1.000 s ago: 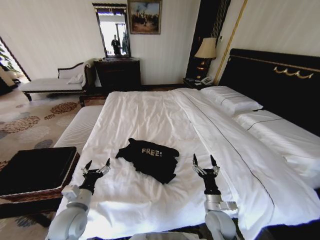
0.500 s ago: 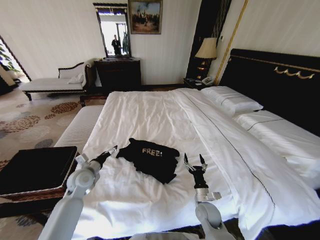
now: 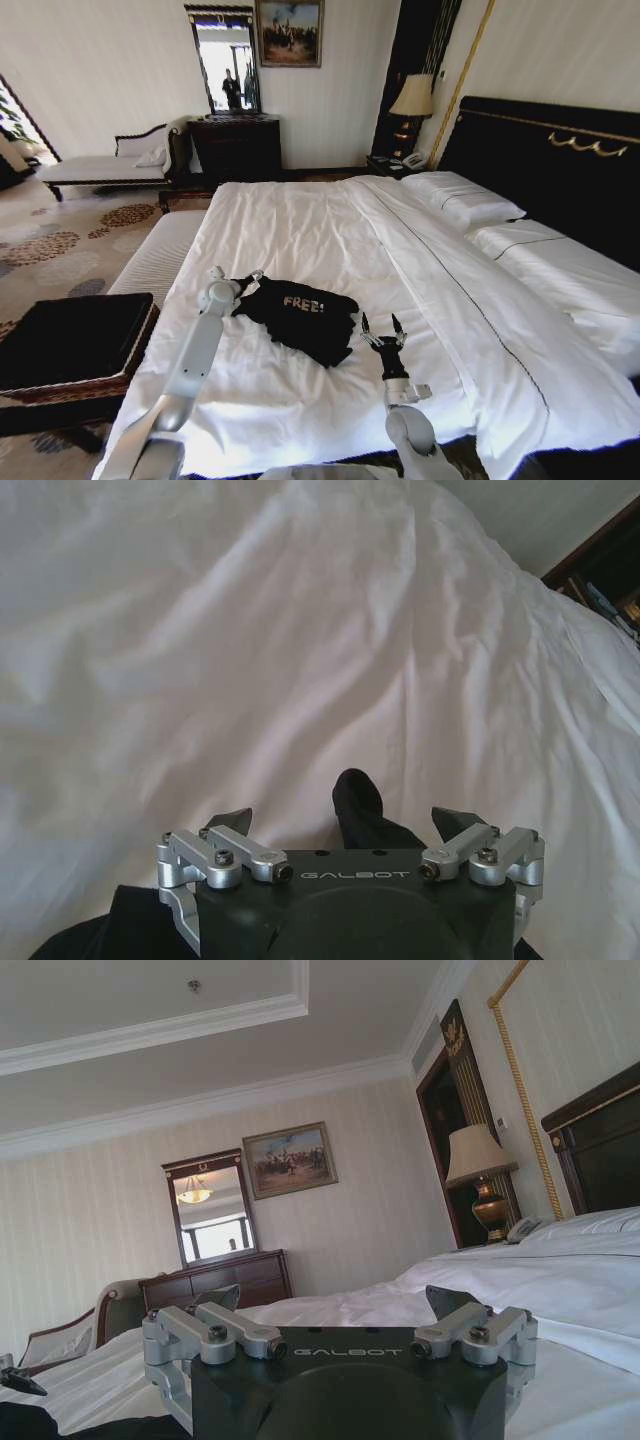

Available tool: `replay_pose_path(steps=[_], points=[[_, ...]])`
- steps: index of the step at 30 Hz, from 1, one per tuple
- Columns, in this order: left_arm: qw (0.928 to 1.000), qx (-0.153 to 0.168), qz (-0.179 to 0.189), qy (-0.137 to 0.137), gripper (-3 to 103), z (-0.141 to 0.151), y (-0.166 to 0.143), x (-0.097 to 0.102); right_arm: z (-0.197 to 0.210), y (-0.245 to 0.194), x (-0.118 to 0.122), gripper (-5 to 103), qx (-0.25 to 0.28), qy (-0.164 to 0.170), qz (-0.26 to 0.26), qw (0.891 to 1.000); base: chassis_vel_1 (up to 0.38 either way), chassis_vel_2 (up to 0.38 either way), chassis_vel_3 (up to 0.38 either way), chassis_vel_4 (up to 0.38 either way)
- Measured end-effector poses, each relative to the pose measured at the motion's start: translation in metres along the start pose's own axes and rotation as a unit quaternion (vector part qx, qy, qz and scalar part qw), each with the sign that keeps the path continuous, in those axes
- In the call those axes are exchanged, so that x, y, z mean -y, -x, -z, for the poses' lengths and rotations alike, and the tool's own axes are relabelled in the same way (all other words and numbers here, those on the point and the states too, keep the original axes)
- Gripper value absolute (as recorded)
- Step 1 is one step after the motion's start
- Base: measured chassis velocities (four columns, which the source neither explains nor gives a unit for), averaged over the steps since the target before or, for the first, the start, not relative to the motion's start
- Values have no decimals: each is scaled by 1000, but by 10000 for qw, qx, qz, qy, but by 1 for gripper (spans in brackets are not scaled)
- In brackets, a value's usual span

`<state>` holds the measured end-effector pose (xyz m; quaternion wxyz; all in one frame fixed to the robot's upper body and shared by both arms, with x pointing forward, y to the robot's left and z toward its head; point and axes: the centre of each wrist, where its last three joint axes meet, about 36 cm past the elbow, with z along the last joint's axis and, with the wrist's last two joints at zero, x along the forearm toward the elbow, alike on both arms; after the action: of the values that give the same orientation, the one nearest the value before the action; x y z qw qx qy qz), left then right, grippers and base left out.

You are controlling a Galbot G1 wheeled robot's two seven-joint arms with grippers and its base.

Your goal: Fold the clothes on the bed and place them into the basket.

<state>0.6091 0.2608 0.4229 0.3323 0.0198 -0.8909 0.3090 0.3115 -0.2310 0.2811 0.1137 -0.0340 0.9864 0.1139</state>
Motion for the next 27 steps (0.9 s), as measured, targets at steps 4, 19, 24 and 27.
replay_pose_path(steps=[4,19,24,27], points=[[10000,-79,-38,-36,100,-6,7,2,-2,2,2,100,-9,-21,-4,10000,0,0,0,0],[9992,212,-268,-206,44,-9,26,2,-13,2,9,100,-54,-71,6,10000,0,0,0,0],[9993,201,-267,-187,28,-12,25,0,-15,5,12,100,-77,-98,29,9999,0,0,0,0],[9993,220,-272,-165,18,-12,22,-4,-15,11,11,100,-99,81,-120,9998,0,0,0,0]])
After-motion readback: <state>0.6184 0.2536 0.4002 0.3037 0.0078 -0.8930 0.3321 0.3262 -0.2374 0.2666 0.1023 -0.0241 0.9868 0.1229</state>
